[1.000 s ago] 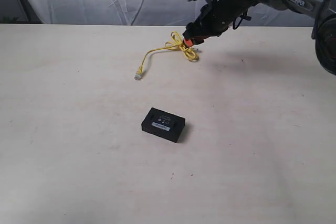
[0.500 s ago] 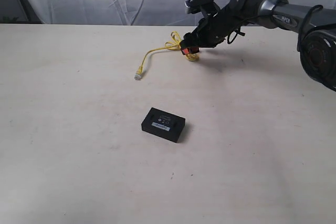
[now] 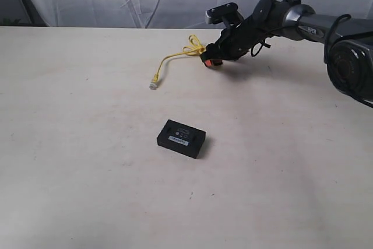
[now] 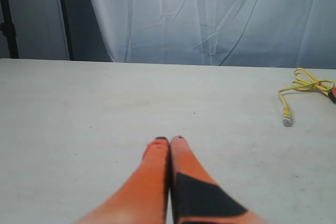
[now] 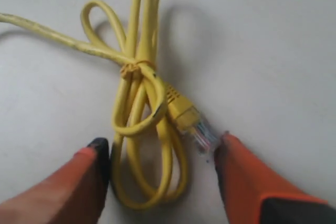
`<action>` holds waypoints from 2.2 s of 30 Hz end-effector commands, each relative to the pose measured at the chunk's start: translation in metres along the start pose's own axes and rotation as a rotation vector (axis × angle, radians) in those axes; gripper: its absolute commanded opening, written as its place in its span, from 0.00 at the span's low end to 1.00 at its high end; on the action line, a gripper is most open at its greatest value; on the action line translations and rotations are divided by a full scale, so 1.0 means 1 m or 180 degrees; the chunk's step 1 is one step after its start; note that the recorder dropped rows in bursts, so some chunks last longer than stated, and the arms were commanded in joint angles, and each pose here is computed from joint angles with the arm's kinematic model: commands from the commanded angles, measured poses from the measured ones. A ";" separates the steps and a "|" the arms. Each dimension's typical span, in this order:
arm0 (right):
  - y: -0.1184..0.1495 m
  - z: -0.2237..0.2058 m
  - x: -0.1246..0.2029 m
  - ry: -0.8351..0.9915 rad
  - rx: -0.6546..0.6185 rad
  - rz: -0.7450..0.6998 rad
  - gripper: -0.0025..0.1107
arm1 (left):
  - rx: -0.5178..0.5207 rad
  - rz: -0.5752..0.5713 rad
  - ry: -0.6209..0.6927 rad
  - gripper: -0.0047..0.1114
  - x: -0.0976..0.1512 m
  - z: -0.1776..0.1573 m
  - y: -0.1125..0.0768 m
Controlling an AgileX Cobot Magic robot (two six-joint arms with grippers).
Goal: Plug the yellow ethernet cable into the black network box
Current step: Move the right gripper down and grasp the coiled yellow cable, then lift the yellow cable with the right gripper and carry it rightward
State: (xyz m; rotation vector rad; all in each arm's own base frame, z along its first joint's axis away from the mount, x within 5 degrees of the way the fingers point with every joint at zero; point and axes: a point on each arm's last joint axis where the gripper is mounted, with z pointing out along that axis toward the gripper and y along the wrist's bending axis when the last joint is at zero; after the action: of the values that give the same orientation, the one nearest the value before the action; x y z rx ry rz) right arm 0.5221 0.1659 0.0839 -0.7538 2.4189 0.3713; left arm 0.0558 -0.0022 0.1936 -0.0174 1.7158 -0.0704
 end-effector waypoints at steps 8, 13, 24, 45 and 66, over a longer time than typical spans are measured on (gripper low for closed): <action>0.004 -0.030 -0.019 -0.0032 -0.0056 -0.0063 0.01 | -0.0015 0.0003 -0.0002 0.04 0.001 0.000 0.000; 0.004 -0.117 -0.054 -0.0163 -0.0086 -0.0188 0.01 | -0.0015 0.0003 -0.0002 0.04 0.001 0.000 0.000; 0.017 -0.259 -0.015 -0.0102 0.0444 -0.0332 0.01 | -0.0021 0.0027 -0.0002 0.04 0.001 0.000 0.001; 0.066 -0.328 0.093 0.0153 0.1007 -0.0205 0.01 | -0.0021 0.0027 -0.0002 0.04 0.001 0.000 0.001; 0.083 -0.328 0.114 0.0929 0.2784 -0.1284 0.01 | -0.0021 0.0027 -0.0002 0.04 0.001 0.000 0.001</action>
State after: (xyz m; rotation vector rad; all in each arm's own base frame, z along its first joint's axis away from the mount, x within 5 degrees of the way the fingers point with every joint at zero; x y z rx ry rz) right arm 0.2496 0.0361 0.2947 -0.7593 2.3079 -0.8396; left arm 0.0558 -0.0018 0.1936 -0.0041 1.7157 -0.0520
